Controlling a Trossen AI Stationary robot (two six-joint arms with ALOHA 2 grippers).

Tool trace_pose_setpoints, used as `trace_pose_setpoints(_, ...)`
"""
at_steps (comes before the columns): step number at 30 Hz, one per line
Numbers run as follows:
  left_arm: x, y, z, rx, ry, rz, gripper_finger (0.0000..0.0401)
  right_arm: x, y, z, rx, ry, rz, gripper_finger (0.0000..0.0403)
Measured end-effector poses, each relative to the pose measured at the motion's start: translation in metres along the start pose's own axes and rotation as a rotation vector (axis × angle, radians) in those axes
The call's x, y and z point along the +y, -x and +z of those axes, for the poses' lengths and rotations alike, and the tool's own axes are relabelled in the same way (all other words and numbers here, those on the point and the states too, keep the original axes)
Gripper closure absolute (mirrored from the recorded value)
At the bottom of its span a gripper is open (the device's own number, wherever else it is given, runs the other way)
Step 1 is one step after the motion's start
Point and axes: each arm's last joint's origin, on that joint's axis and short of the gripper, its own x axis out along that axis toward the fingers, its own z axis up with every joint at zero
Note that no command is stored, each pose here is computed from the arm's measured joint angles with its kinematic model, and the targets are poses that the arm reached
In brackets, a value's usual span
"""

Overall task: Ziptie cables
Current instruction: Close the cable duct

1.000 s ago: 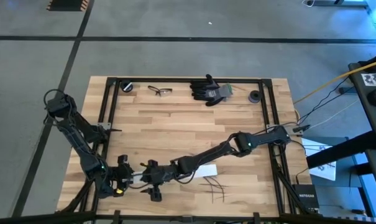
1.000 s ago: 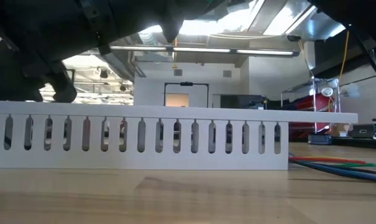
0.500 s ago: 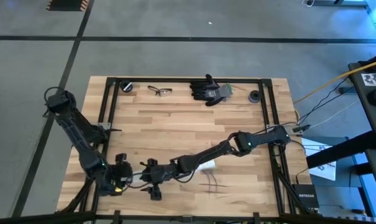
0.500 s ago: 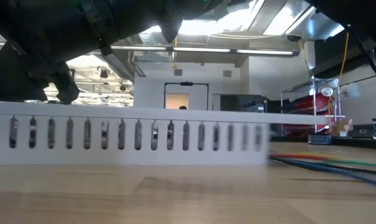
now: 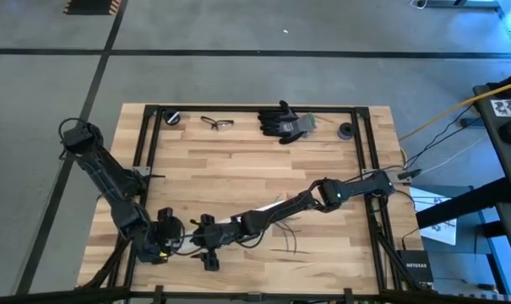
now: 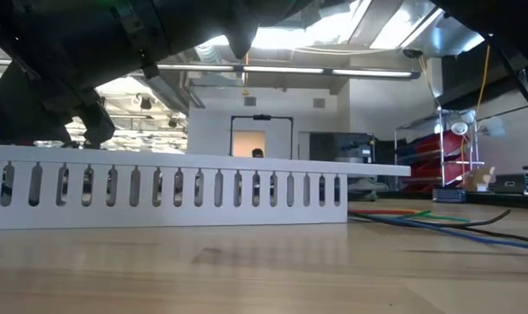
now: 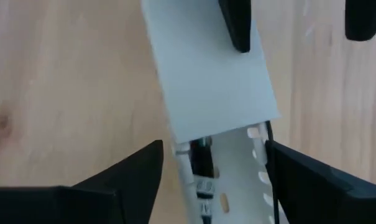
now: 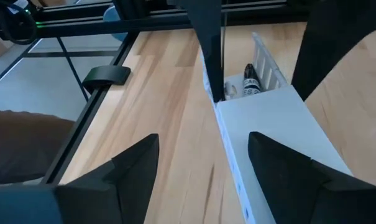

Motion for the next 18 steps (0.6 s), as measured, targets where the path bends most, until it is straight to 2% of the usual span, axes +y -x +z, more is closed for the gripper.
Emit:
trace_pose_setpoints(5,0.000,0.028,0.009,0.067,0.014,0.028,0.0137,0.000,0.005,0.004,0.009,0.024,-0.004,0.0165)
trace_pose_setpoints(10,-0.007,0.050,0.016,0.023,0.033,-0.004,0.0146,0.000,0.015,0.016,0.012,0.039,-0.017,0.0165)
trace_pose_setpoints(14,-0.015,0.047,0.015,-0.052,0.075,-0.026,0.0148,-0.002,0.025,0.023,0.027,0.067,-0.059,0.0165)
trace_pose_setpoints(18,-0.016,0.033,0.010,-0.048,0.060,0.054,0.0148,-0.006,0.038,0.030,0.085,0.112,-0.119,0.0165)
